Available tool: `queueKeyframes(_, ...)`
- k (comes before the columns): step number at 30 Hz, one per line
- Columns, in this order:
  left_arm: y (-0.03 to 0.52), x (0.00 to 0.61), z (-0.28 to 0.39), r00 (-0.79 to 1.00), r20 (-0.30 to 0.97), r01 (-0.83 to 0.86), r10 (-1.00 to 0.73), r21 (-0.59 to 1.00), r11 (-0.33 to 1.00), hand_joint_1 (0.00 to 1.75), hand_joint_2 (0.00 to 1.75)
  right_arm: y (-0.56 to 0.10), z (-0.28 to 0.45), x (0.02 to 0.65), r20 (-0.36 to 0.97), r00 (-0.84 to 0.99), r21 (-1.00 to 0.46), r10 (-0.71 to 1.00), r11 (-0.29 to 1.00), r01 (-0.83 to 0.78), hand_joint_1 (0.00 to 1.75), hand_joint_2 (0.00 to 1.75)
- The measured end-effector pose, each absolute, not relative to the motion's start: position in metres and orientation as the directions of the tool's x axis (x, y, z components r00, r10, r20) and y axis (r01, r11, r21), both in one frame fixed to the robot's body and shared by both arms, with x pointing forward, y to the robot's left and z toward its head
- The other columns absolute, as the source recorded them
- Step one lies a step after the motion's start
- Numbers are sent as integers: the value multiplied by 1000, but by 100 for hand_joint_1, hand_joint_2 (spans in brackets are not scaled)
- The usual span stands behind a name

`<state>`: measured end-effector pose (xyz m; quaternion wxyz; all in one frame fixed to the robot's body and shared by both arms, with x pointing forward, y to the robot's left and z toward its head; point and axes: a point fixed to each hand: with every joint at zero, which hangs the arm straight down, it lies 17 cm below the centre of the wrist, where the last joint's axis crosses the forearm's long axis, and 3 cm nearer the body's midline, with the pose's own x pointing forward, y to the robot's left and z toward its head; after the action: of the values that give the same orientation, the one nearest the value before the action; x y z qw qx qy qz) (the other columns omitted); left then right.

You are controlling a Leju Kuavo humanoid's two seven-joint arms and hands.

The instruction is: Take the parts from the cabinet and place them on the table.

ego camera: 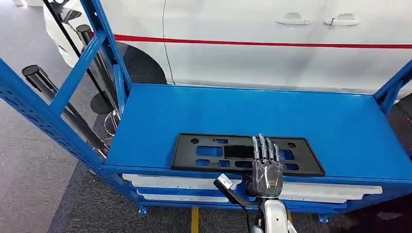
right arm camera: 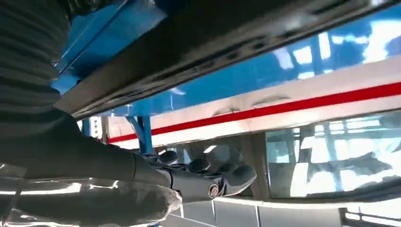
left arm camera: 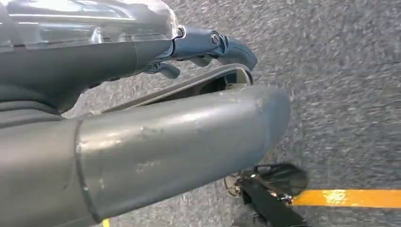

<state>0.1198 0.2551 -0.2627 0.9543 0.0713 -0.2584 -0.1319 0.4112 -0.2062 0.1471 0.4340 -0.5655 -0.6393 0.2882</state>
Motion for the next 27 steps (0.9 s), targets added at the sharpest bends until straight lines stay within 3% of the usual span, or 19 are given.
queueKeyframes(11,254,122,-263,825,473,241,-310,204,949,0,0,-188,133,435,150,-25,-887,988,146,437,175,175)
queueKeyframes(27,252,120,-263,823,467,258,-323,199,945,0,0,-186,121,448,90,-50,-913,995,103,394,175,175)
